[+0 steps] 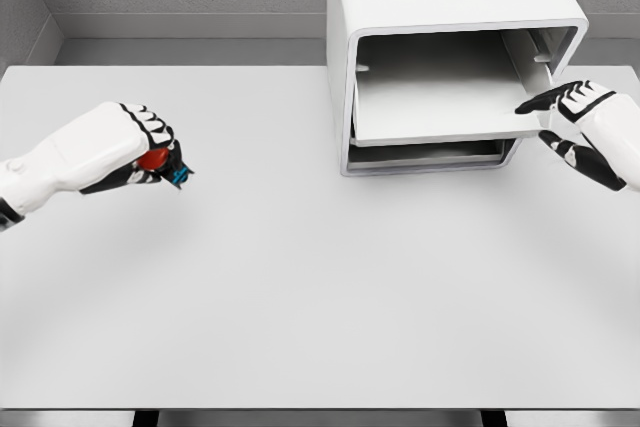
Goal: Slide open multi-storey tabletop storage cabinets and put open load switch and slide close multi-storey tabletop storage cabinets
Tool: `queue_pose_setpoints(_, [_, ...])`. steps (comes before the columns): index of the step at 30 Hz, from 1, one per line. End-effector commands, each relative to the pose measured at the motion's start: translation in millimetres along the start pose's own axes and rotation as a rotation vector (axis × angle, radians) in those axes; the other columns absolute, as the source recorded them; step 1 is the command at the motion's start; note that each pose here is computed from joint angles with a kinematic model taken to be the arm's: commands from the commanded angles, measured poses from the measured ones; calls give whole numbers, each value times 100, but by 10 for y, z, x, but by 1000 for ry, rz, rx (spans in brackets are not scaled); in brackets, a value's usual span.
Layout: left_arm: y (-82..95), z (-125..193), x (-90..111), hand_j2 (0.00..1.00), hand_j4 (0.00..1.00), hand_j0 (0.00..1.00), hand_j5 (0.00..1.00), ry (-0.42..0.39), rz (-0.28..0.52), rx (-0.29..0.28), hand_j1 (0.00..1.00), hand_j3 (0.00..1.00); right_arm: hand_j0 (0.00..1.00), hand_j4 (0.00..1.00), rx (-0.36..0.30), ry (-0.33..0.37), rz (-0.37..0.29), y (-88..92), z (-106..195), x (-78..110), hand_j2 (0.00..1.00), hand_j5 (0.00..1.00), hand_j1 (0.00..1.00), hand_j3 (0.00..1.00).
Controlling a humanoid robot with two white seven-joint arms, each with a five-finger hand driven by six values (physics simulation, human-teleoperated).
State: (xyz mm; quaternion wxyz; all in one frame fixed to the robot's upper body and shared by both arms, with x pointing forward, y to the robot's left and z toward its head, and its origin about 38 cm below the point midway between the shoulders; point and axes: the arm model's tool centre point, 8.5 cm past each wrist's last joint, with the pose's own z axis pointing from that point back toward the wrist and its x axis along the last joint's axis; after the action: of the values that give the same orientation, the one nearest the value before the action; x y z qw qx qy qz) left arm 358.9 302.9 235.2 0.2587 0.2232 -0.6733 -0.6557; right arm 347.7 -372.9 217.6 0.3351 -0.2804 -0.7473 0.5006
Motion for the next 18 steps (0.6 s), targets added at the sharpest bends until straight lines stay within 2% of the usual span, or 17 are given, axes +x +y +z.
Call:
queue_pose_setpoints(1, [-23, -39, 27, 33, 33, 33, 33, -5, 20, 20, 33, 33, 61, 61, -4, 62, -4, -18, 105, -184, 61, 61, 61, 61])
queue_pose_setpoints(4, [-9, -125, 54, 33, 33, 33, 33, -16, 30, 48, 33, 33, 61, 61, 10, 145, -18, 39, 225, -443, 61, 61, 61, 61])
queue_pose_setpoints(8, [-30, -195, 71, 33, 33, 33, 33, -13, 25, 57, 33, 33, 61, 61, 19, 212, -27, 64, 359, -626, 61, 61, 61, 61])
queue_pose_setpoints(18, [2, -333, 72, 32, 32, 32, 32, -9, 15, 91, 32, 32, 62, 62, 97, 291, -62, 277, 585, -787, 62, 62, 62, 62])
